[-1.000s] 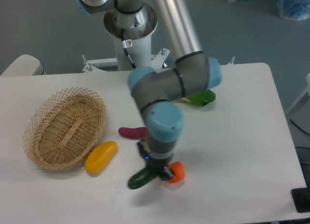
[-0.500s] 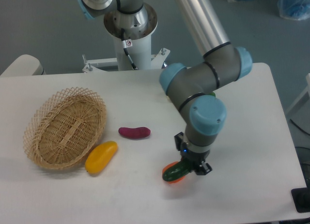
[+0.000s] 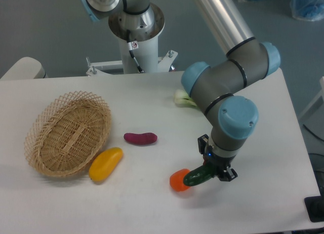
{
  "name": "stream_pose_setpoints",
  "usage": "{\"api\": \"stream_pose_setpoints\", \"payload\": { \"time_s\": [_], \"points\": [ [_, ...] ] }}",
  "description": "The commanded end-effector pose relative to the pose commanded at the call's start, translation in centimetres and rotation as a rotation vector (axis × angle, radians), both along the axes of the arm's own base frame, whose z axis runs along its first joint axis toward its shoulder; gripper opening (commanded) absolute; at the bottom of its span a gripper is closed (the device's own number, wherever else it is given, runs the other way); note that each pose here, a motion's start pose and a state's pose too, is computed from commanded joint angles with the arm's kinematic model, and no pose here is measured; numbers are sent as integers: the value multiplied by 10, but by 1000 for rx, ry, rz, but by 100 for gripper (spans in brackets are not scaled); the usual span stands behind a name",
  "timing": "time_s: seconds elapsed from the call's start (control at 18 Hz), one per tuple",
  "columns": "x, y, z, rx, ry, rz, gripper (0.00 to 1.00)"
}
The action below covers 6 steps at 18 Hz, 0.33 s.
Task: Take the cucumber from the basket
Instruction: 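Hold the cucumber raised beside the orange carrot piece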
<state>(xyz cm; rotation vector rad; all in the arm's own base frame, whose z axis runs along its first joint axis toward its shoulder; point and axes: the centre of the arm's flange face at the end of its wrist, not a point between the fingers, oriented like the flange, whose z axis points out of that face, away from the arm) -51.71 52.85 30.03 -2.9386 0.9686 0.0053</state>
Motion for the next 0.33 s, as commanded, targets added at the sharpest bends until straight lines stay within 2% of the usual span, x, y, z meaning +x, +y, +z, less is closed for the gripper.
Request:
{"api": "stream_pose_setpoints", "payload": {
  "time_s": [0.33],
  "points": [
    [-9, -10, -2, -4, 1, -46, 25]
  ]
}}
